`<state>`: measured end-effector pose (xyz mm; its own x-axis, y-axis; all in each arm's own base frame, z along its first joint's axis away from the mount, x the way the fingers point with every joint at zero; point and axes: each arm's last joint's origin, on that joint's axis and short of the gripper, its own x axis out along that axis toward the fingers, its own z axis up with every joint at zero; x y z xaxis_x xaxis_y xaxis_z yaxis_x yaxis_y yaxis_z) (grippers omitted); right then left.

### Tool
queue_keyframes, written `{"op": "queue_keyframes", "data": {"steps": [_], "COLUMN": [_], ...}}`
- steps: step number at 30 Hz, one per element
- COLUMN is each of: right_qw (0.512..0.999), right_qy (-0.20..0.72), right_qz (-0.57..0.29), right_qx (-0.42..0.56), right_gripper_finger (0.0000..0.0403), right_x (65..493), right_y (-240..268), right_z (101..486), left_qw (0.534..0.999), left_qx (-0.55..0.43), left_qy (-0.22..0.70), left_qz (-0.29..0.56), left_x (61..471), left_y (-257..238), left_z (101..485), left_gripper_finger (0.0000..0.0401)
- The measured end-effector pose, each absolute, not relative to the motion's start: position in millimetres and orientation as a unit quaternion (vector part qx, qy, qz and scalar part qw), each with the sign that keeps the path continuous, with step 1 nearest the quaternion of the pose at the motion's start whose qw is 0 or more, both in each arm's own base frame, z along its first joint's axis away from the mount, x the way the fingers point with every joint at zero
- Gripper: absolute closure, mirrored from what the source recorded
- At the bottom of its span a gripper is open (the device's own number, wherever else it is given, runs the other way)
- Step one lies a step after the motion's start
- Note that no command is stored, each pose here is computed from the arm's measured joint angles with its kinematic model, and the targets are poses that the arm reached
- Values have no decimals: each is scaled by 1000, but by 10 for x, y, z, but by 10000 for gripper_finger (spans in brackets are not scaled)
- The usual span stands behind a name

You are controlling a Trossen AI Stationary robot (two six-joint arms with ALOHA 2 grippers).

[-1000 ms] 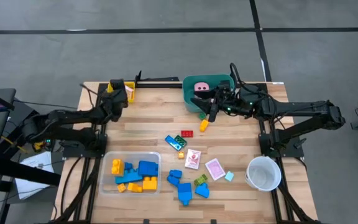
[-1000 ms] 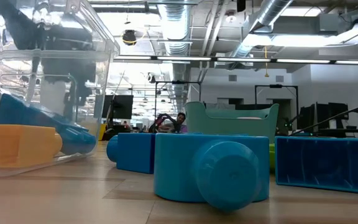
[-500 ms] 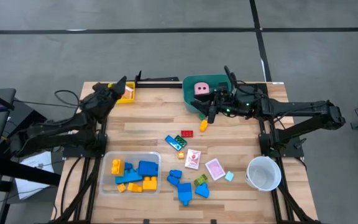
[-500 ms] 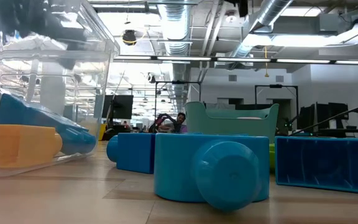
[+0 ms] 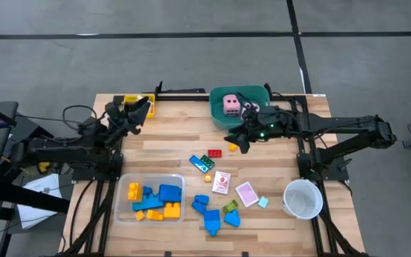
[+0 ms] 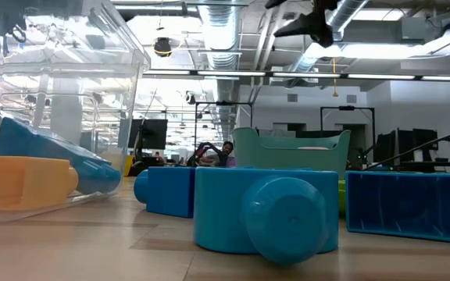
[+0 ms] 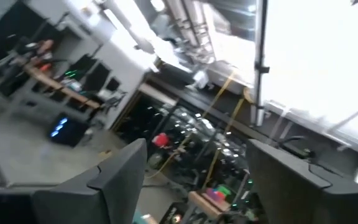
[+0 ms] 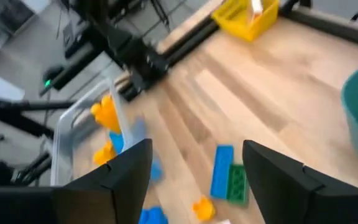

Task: Pick & Place Toys
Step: Put the red game piece into the transparent bin

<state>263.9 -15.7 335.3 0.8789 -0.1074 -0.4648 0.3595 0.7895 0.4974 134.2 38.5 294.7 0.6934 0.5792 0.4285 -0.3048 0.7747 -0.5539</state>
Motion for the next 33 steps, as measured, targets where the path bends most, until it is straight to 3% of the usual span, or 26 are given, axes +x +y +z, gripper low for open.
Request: {"op": "queue_keyframes", "data": {"steps": [5, 16, 20, 27, 33], "right_qw": [908, 882, 883, 943, 934], "right_qy": [274, 387, 384, 327, 353], "right_qz": [-73, -83, -89, 2, -7], "right_qx": [308, 254, 255, 51, -46], "right_gripper_finger": [143, 137, 137, 137, 137], "right_x": [2605, 2459, 2475, 2765, 3001], "right_y": [-113, -80, -99, -19, -55], "right_z": [3190, 2556, 2397, 2308, 1944], "left_qw": [892, 908, 910, 916, 916], "left_qx": [-219, -205, -205, -208, -215], "left_qy": [-333, -335, -330, -306, -301], "left_qz": [212, 144, 144, 153, 154], "left_x": [1319, 1324, 1346, 1448, 1513], "left_y": [287, 149, 146, 152, 156], "left_z": [3024, 3061, 3049, 2983, 2950], "left_gripper_finger": [116, 114, 114, 114, 114]}}
